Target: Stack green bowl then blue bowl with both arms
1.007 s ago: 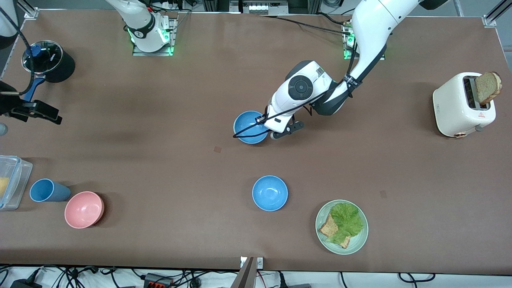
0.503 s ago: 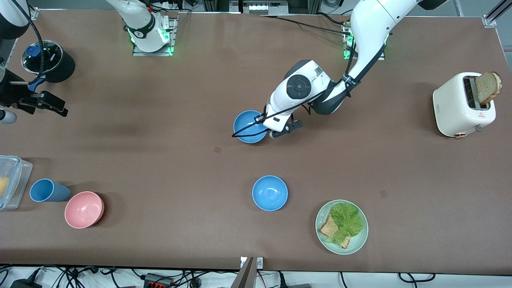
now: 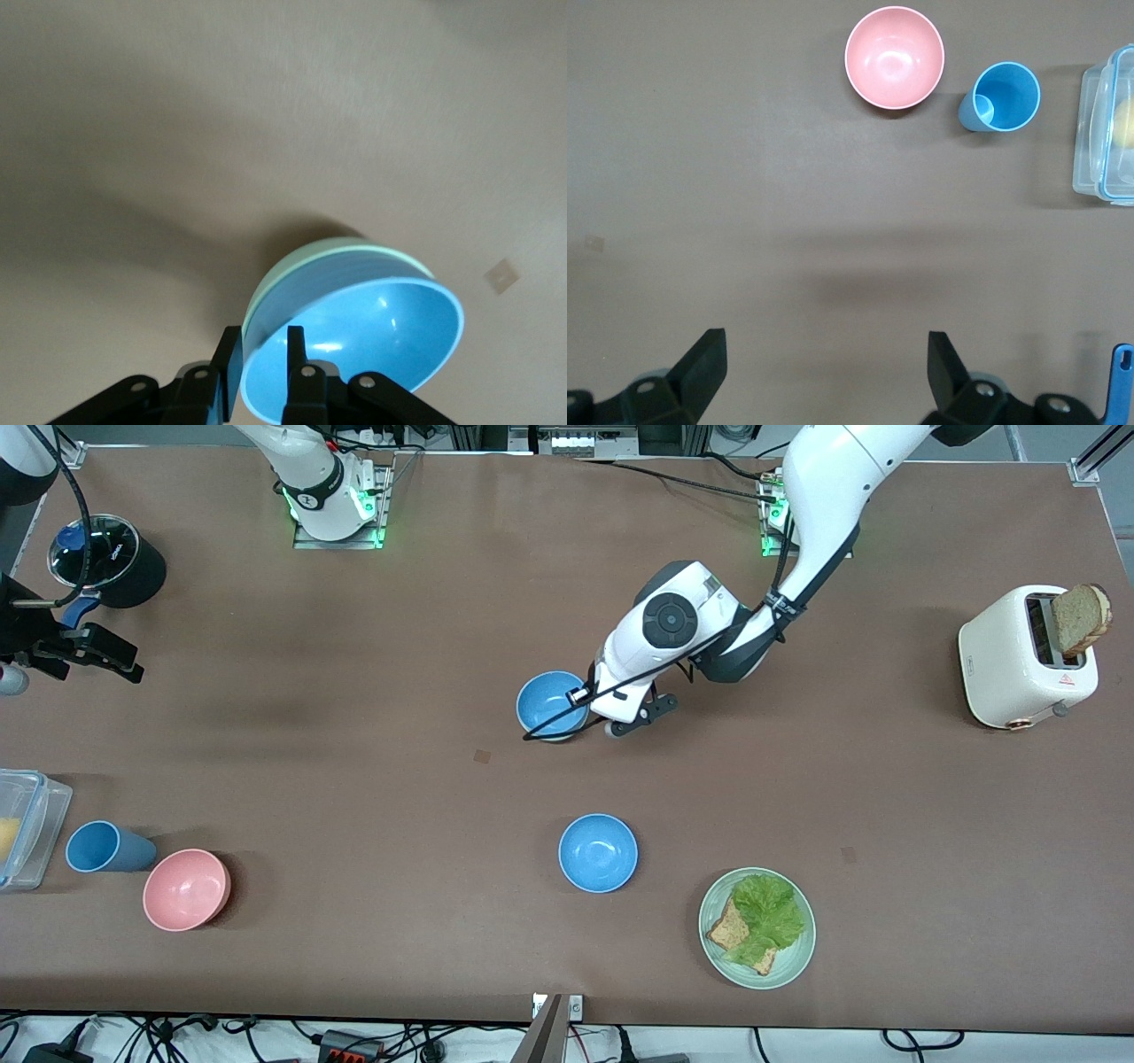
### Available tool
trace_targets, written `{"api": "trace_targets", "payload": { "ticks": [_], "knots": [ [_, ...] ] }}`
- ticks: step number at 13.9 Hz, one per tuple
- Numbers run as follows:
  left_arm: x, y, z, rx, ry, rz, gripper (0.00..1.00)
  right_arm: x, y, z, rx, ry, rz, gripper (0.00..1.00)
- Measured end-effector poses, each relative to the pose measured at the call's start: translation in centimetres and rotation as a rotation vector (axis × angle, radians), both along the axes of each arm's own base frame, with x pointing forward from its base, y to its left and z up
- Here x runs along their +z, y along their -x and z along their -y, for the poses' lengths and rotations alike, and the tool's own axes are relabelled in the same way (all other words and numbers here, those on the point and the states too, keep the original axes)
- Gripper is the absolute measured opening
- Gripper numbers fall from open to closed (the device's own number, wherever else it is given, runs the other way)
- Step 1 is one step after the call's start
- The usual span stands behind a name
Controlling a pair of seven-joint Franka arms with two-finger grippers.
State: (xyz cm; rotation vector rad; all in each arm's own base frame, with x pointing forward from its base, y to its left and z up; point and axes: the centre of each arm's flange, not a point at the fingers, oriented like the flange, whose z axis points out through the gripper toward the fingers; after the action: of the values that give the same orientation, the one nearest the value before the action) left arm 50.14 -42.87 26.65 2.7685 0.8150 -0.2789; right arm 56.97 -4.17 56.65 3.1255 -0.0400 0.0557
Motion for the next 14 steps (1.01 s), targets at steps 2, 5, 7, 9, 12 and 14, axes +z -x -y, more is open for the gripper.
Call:
{"api": "trace_targets", "payload": {
  "ticks": [2,5,7,9,12,14],
  "knots": [
    [1.5,-1.6,-1.3,0.013,-0.026,-0.019,0.30,0.0,0.0,0.0,0.000,0.000,-0.001,1.00],
    [4.8,-4.3,-2.9,0.022,-0.056,-0.041,0.30,0.0,0.0,0.0,0.000,0.000,-0.002,1.00],
    [6.8,-6.4,-5.2,-0.007,-0.069,-0.049,0.30,0.0,0.0,0.1,-0.003,0.000,-0.003,1.00],
    [8.9,-8.8,-8.6,-0.057,-0.078,-0.059,0.32,0.0,0.1,0.4,-0.007,0.000,-0.004,1.00],
    [12.3,-12.3,-15.0,-0.188,-0.068,-0.056,0.33,-0.2,0.2,-0.1,0.002,-0.002,-0.024,1.00],
    [14.3,-14.3,-20.3,-0.293,-0.047,-0.043,0.33,-0.2,0.3,-0.3,0.005,-0.002,-0.025,1.00]
  ]
}}
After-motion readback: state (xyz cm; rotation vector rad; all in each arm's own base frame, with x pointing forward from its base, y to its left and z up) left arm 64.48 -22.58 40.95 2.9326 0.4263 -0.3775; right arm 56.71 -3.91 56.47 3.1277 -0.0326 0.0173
